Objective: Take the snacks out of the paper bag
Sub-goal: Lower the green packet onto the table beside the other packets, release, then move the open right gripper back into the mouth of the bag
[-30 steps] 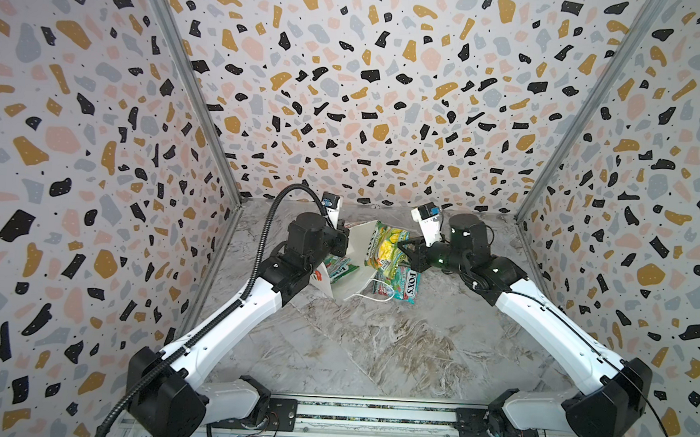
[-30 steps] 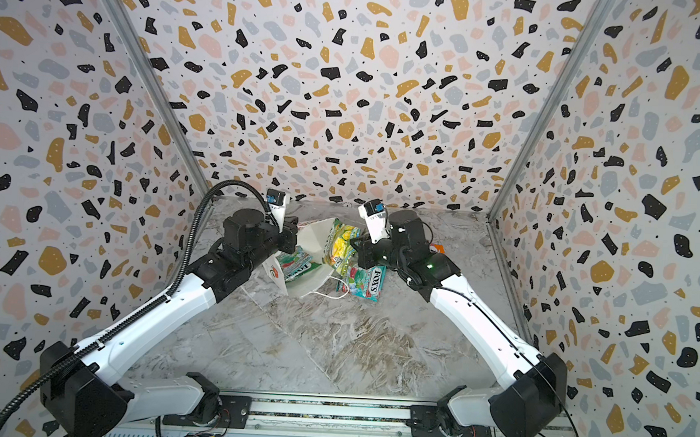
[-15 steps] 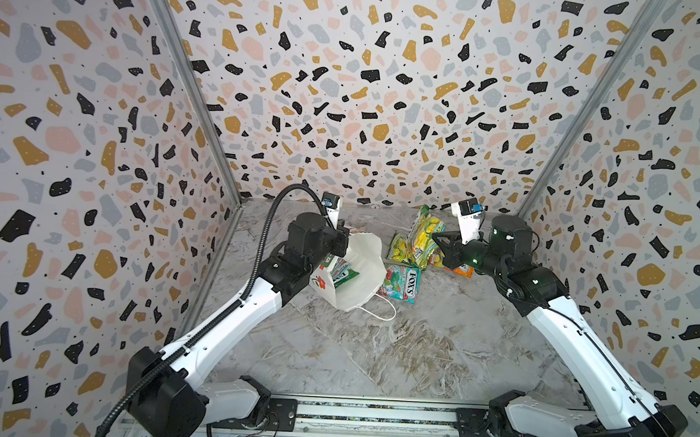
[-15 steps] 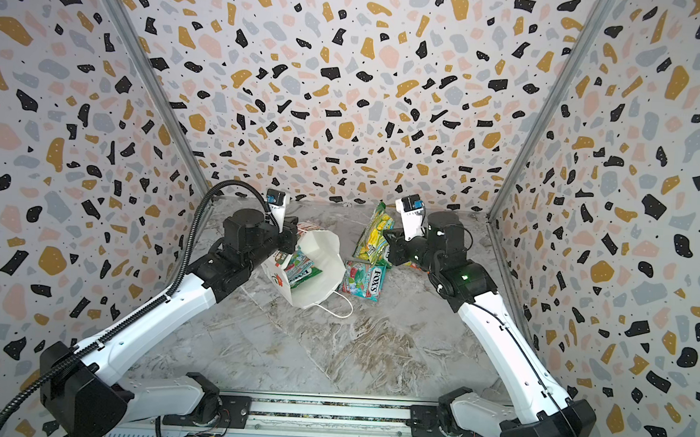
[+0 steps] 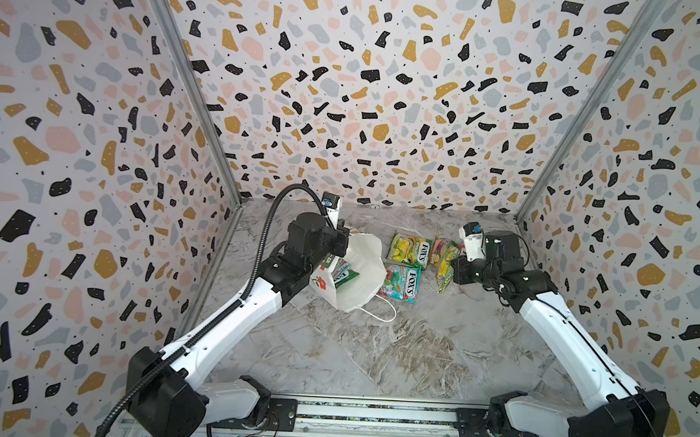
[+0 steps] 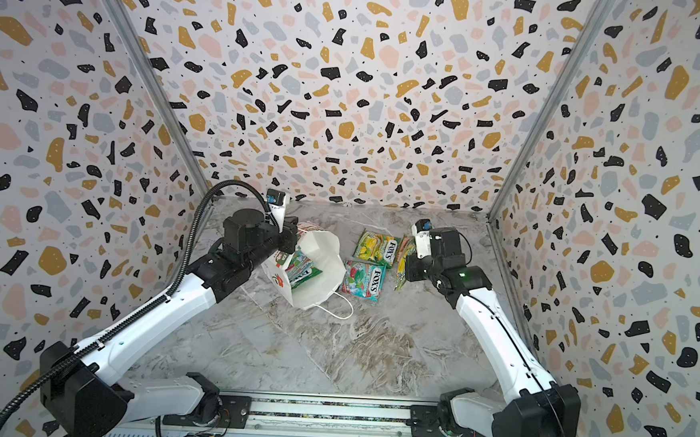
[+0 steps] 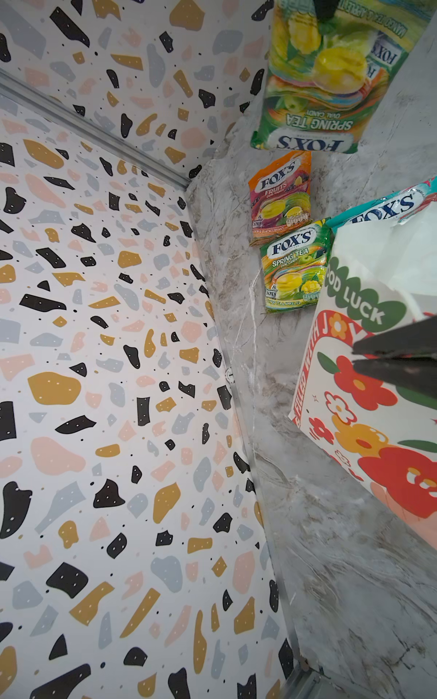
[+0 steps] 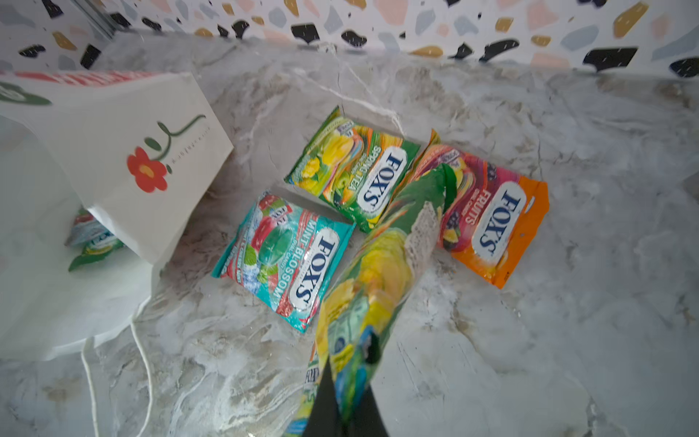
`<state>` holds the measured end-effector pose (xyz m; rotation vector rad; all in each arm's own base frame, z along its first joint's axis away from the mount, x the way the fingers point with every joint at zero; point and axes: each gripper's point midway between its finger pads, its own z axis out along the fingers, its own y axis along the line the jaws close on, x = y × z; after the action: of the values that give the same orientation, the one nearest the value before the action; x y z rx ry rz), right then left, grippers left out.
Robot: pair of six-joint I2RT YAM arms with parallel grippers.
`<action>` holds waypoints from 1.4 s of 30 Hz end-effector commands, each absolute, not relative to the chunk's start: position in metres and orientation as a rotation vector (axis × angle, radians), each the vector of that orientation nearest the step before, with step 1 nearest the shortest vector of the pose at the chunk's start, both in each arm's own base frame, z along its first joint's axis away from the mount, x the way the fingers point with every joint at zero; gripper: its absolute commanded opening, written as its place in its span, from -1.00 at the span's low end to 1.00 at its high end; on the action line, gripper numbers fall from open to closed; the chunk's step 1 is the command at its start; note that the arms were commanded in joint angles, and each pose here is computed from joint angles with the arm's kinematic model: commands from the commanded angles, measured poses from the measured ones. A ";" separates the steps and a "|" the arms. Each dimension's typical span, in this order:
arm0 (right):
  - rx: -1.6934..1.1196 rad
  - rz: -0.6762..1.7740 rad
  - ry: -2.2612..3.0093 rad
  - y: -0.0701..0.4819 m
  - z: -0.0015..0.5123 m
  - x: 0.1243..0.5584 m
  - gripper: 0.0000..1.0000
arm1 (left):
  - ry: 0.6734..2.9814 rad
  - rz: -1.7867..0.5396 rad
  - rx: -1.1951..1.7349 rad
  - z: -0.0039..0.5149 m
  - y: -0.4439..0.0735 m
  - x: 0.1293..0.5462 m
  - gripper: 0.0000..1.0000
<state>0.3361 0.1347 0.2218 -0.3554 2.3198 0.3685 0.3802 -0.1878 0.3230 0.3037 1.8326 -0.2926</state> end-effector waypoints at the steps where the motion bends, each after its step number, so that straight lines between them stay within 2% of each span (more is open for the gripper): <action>1: -0.401 0.426 2.319 0.142 0.223 0.336 -1.00 | 1.809 -0.278 0.300 0.329 -0.185 0.381 -1.00; 11: -0.426 0.608 2.422 0.154 0.180 0.336 -1.00 | 1.807 -0.273 0.300 0.329 -0.184 0.380 -1.00; 18: -0.355 0.353 2.539 0.119 0.148 0.344 -1.00 | 1.802 -0.274 0.300 0.331 -0.184 0.379 -1.00; 21: -0.332 0.263 2.575 0.108 0.137 0.347 -0.85 | 1.803 -0.273 0.299 0.331 -0.184 0.380 -1.00; 28: -0.294 0.095 2.623 0.088 0.121 0.353 -0.63 | 1.803 -0.273 0.301 0.331 -0.184 0.379 -1.00; 30: -0.276 0.042 2.631 0.081 0.118 0.354 -0.43 | 1.803 -0.276 0.301 0.331 -0.185 0.379 -1.00; 36: -0.207 -0.074 2.610 0.066 0.123 0.361 -0.12 | 1.804 -0.284 0.303 0.330 -0.186 0.379 -1.00; 42: -0.084 -0.165 2.518 0.049 0.147 0.368 0.00 | 1.804 -0.283 0.303 0.331 -0.185 0.379 -1.00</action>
<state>0.3597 0.0611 0.1136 -0.1804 2.6174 -0.1023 0.3803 -0.1873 0.3230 0.3020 1.8330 -0.2895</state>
